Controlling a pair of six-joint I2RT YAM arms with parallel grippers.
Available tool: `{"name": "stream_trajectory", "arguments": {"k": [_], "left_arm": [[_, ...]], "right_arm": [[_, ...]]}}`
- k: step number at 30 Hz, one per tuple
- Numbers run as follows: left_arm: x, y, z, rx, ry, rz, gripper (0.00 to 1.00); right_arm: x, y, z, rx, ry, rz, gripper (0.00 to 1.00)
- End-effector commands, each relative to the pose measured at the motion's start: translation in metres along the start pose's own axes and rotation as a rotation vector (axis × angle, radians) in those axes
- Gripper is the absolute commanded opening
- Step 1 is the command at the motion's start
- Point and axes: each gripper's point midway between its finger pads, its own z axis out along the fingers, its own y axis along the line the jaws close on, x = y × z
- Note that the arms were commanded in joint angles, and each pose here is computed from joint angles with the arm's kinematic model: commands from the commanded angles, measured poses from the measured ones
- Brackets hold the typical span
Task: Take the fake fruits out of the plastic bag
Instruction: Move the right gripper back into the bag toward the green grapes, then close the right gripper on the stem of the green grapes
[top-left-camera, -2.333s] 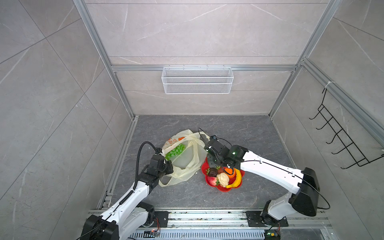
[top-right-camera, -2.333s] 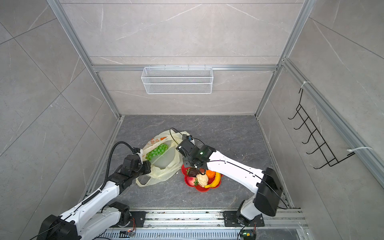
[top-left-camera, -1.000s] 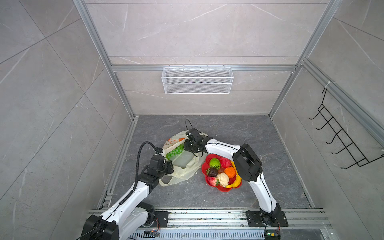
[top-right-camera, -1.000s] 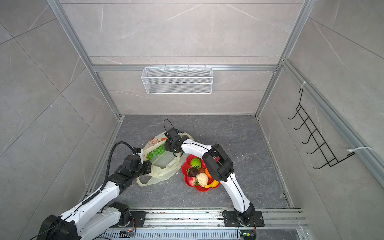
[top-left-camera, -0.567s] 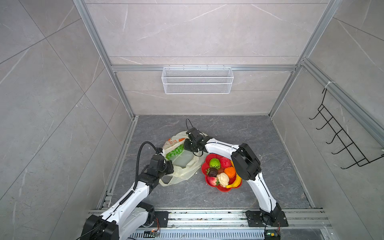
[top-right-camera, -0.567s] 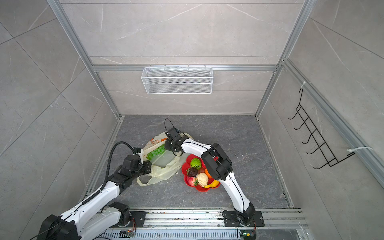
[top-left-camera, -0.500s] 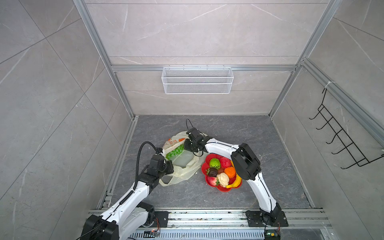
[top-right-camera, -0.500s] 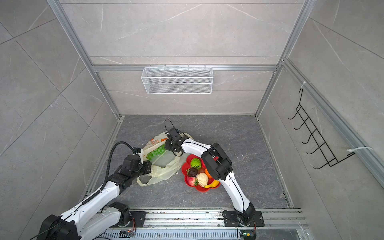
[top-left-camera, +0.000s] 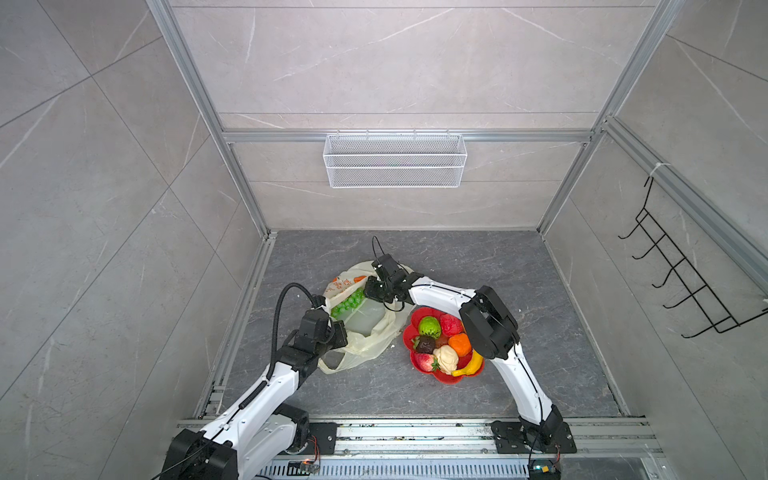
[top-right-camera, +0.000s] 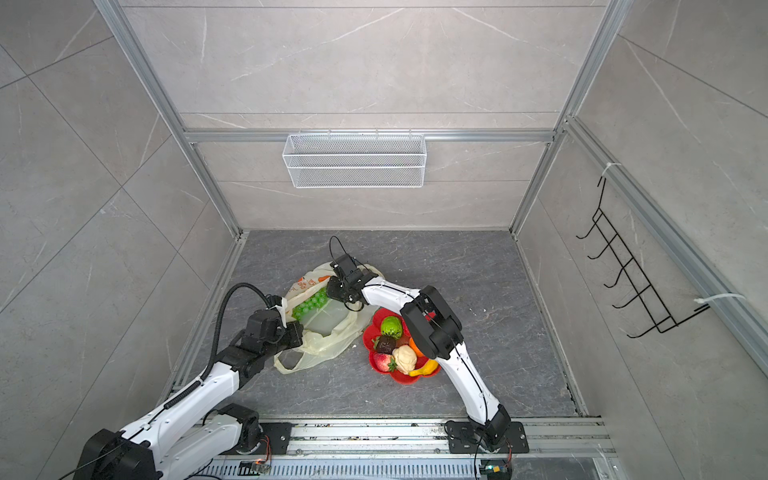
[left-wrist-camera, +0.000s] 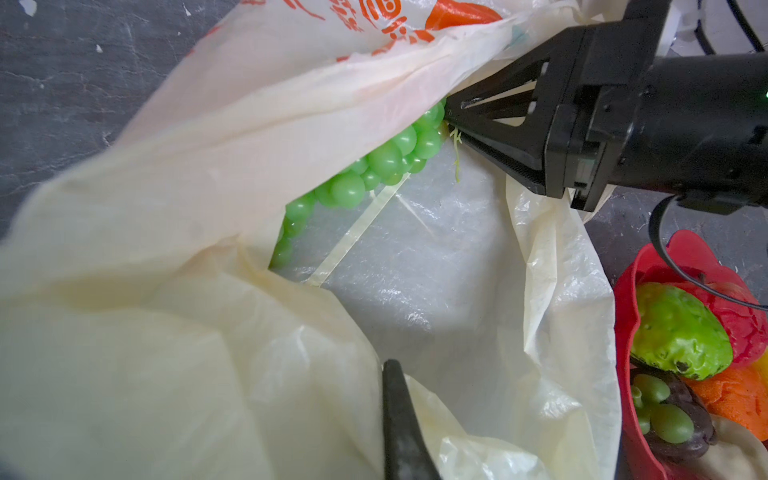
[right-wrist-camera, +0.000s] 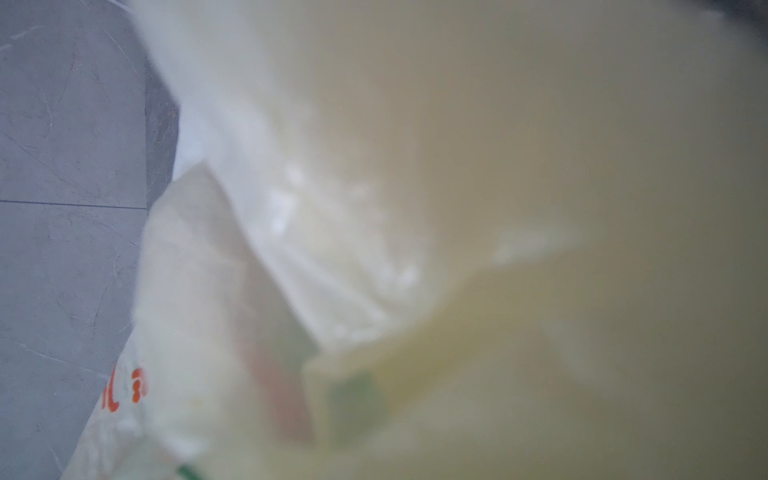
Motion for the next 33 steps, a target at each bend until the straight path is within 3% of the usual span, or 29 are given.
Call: {"name": "stream_trajectory", "arguments": {"k": [1,11,33], "left_arm": [[-0.006,-0.006,0.000,0.023,-0.022,0.023,0.00],[-0.007,-0.006,0.000,0.021,-0.025,0.022,0.00],[-0.009,0.000,-0.005,-0.008,-0.050,0.007,0.00]], "right_arm": [[0.001,0.004,0.008,-0.028,0.013,-0.005,0.13],[-0.006,0.021,-0.012,-0.070,-0.017,-0.035,0.00],[0.015,0.050,-0.088,0.067,-0.119,-0.354,0.00]]}}
